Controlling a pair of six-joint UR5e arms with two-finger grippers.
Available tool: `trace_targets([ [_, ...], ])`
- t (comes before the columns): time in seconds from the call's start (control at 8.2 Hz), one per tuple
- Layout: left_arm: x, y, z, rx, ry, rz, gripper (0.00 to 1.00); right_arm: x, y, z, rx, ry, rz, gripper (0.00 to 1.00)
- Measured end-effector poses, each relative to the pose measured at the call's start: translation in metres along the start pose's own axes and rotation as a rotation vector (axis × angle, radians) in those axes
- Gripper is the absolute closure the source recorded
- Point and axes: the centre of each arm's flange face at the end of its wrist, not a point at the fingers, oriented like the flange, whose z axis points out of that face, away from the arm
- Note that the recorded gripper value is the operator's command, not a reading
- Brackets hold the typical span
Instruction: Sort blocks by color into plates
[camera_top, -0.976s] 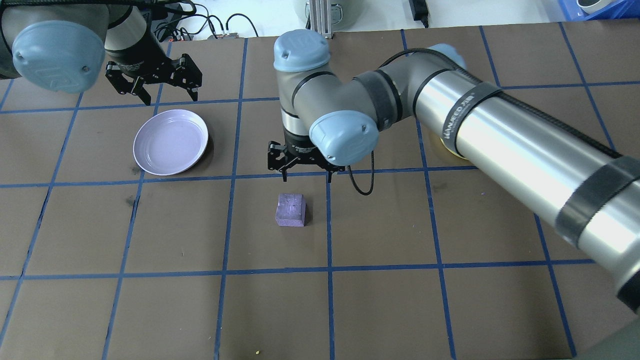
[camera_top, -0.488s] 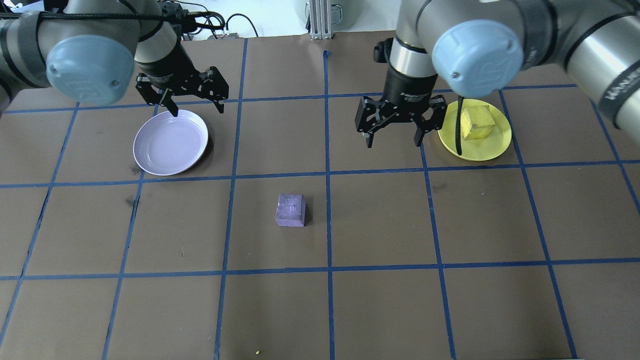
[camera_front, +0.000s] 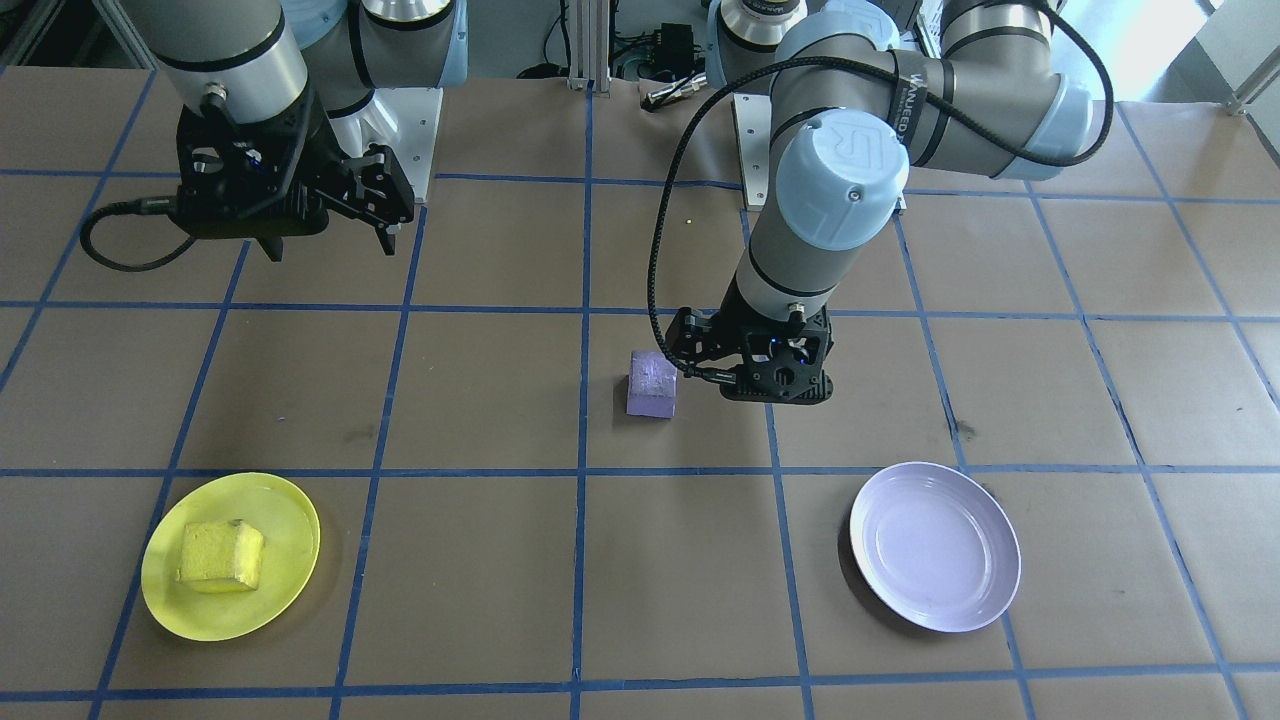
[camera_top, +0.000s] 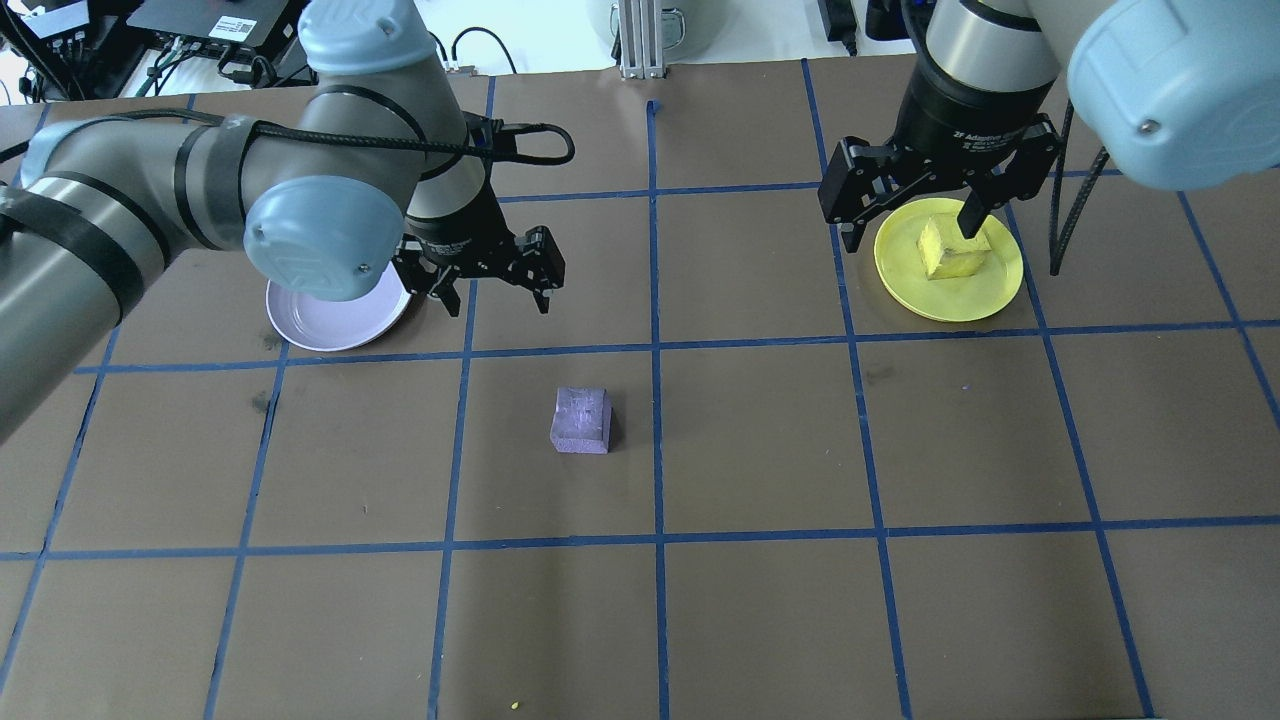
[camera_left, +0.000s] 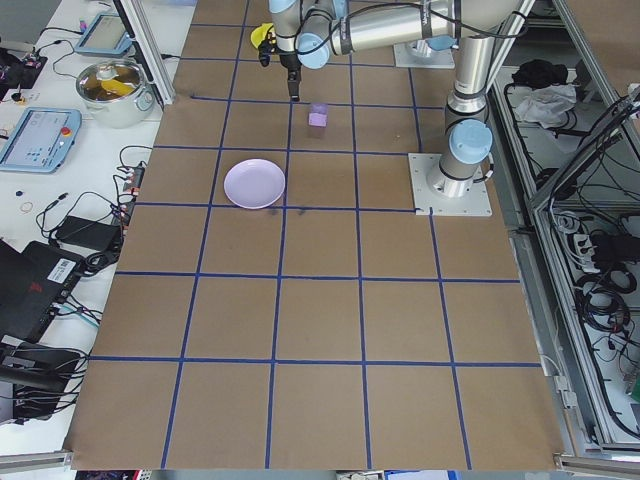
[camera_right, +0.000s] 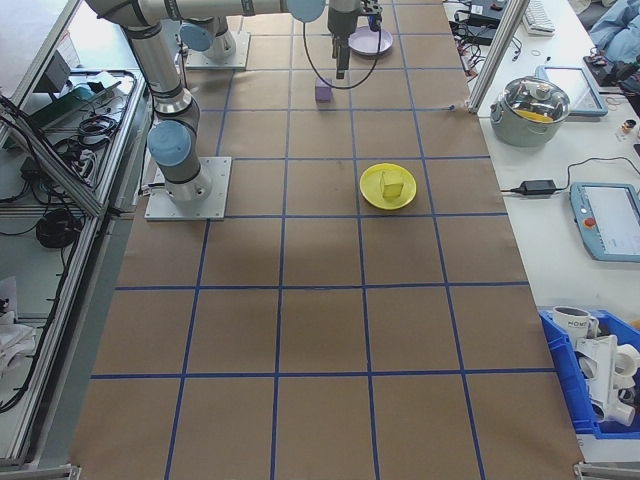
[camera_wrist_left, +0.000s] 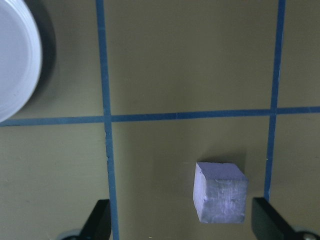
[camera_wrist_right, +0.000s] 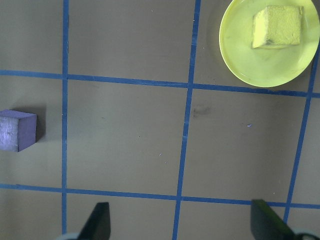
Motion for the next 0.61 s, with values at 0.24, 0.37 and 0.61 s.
trace_targets([
  [0.24,0.019,0.016,0.031,-0.061,-0.007,0.033,0.0,0.0,0.008,-0.013,0.03,0.002,0.015,0.0],
  [0.37,0.026,0.022,0.044,-0.088,-0.012,0.047,0.0,0.001,0.008,-0.014,0.035,0.006,0.018,0.0],
  [0.61,0.034,0.025,0.073,-0.126,-0.021,0.059,0.0,0.001,0.007,-0.013,0.038,0.009,0.019,0.0],
])
